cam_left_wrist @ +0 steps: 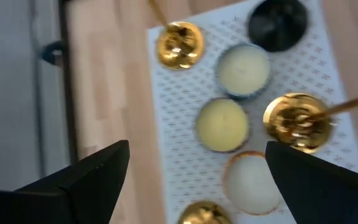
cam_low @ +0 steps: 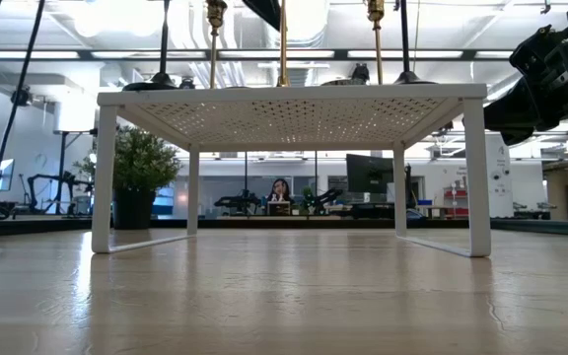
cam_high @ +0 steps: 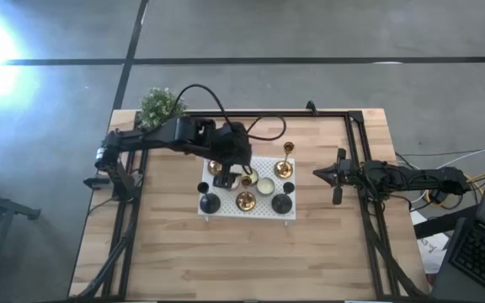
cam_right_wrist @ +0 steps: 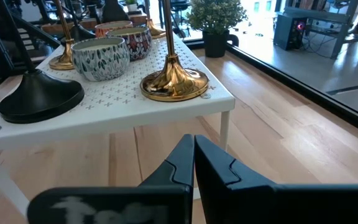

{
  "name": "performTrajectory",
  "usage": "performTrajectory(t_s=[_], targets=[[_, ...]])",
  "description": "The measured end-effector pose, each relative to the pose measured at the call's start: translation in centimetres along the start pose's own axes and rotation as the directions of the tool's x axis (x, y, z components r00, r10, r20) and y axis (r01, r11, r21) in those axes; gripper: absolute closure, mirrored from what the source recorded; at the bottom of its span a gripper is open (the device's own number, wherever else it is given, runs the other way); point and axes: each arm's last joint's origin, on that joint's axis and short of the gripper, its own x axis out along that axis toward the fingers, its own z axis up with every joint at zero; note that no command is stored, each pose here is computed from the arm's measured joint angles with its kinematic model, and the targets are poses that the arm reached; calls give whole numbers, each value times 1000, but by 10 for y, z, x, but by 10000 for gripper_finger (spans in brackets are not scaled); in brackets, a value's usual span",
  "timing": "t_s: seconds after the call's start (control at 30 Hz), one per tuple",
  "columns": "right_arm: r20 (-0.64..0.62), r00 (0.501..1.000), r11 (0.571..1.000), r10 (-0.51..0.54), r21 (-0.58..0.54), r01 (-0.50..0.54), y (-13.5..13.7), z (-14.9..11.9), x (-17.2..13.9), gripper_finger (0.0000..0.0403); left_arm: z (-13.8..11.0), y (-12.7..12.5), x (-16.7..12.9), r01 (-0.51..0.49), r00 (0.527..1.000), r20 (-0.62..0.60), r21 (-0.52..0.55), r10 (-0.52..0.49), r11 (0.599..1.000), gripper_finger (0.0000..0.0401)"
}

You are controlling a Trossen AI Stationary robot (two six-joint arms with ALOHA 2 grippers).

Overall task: Pick & Place candle stick holders
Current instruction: Return to Home Position

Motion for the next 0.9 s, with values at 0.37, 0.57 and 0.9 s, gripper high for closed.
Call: performTrajectory(t_s=[0.37, 0.57, 0.9], targets=[[0, 1000, 1000, 0, 0, 0, 0, 0, 0, 394, 10, 12, -34, -181, 980, 76, -18, 182, 983, 20], [0, 1000, 1000, 1, 0, -1, 0, 0, 0, 394, 17, 14, -64, -202, 961, 183, -40, 206, 979, 20], [0, 1000, 1000, 1, 0, -1, 0, 0, 0, 394, 8, 6, -115, -186, 928, 309, -101, 209, 977, 20]])
